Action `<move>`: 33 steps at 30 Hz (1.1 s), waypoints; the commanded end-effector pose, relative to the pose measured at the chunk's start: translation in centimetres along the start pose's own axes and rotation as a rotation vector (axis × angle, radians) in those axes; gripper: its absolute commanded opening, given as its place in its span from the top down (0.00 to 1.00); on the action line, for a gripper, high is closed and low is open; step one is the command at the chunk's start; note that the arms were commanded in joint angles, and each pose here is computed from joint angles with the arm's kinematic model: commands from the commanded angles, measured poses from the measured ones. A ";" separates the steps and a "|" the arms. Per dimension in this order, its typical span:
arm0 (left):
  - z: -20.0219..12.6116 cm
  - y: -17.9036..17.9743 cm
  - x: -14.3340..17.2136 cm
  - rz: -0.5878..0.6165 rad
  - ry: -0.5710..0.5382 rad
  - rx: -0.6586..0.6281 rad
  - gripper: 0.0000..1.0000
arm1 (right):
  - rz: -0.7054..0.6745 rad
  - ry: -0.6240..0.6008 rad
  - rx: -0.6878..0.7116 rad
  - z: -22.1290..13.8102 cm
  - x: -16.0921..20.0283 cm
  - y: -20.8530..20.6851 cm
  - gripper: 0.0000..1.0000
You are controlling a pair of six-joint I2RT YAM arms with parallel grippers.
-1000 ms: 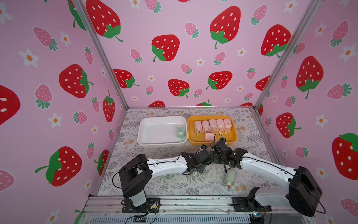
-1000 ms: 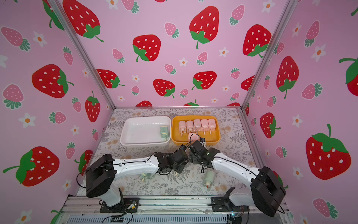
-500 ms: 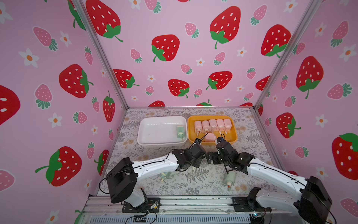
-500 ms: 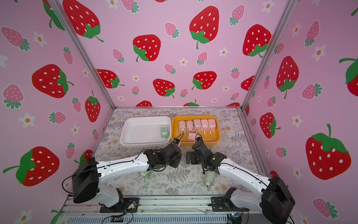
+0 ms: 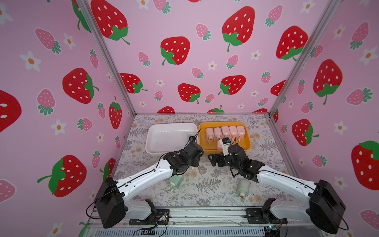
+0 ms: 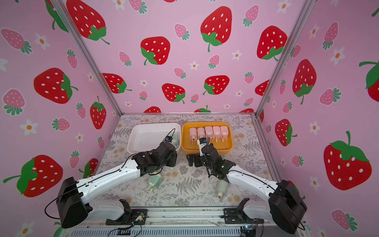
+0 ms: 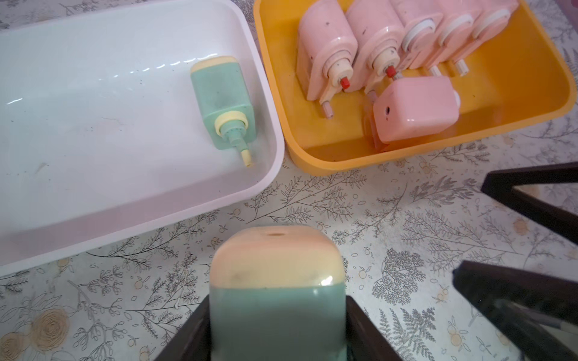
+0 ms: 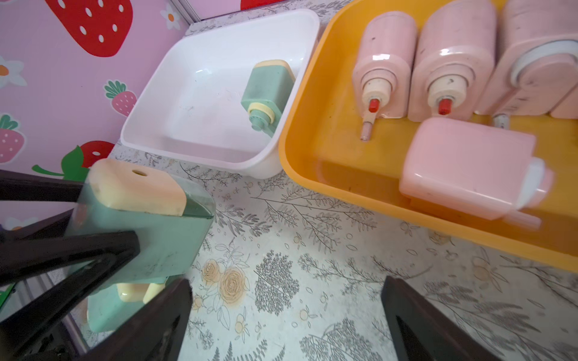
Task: Place the pencil sharpeners by color into the storage box
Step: Pick up the pencil sharpener from the center of the board, then place the pencil sharpener in the storage box.
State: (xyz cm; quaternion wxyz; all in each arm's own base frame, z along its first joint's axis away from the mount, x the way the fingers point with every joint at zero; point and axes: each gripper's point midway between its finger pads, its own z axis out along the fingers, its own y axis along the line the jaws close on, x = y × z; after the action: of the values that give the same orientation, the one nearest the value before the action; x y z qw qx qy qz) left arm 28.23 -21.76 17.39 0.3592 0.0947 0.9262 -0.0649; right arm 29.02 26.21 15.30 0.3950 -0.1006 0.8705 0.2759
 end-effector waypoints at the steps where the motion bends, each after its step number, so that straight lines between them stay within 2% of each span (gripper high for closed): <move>1: -0.7 2.2 -2.1 -0.045 -0.074 -0.053 1.00 | 0.019 -0.107 -0.100 1.1 -3.9 2.7 0.00; 5: -0.7 4.2 -4.5 -0.145 -0.154 -0.092 1.00 | 0.029 -0.124 -0.102 3.2 -5.1 3.3 0.00; 10: -0.6 5.6 -7.8 -0.244 -0.238 -0.067 1.00 | 0.008 -0.137 -0.058 5.1 -6.4 3.2 0.00; 16: 0.6 7.6 -9.0 -0.251 -0.207 -0.120 1.00 | -0.027 -0.114 -0.018 6.6 -6.8 3.0 0.00; 22: 2.2 9.5 -9.7 -0.234 -0.197 -0.159 1.00 | 0.004 -0.089 0.029 7.1 -6.7 2.2 0.00; 29: 4.4 9.9 -9.9 -0.227 -0.125 -0.092 1.00 | 0.004 -0.064 0.019 7.6 -6.5 2.4 0.00; 33: 6.0 10.9 -9.7 -0.240 -0.087 -0.110 1.00 | -0.005 -0.048 0.003 8.4 -6.5 2.7 0.00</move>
State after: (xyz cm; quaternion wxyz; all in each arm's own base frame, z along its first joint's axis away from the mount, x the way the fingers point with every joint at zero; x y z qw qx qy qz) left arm 40.05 -12.97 17.25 0.3767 -0.0456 0.9243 -0.0413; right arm 36.98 32.29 16.25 0.4175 -0.0916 0.8626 0.2707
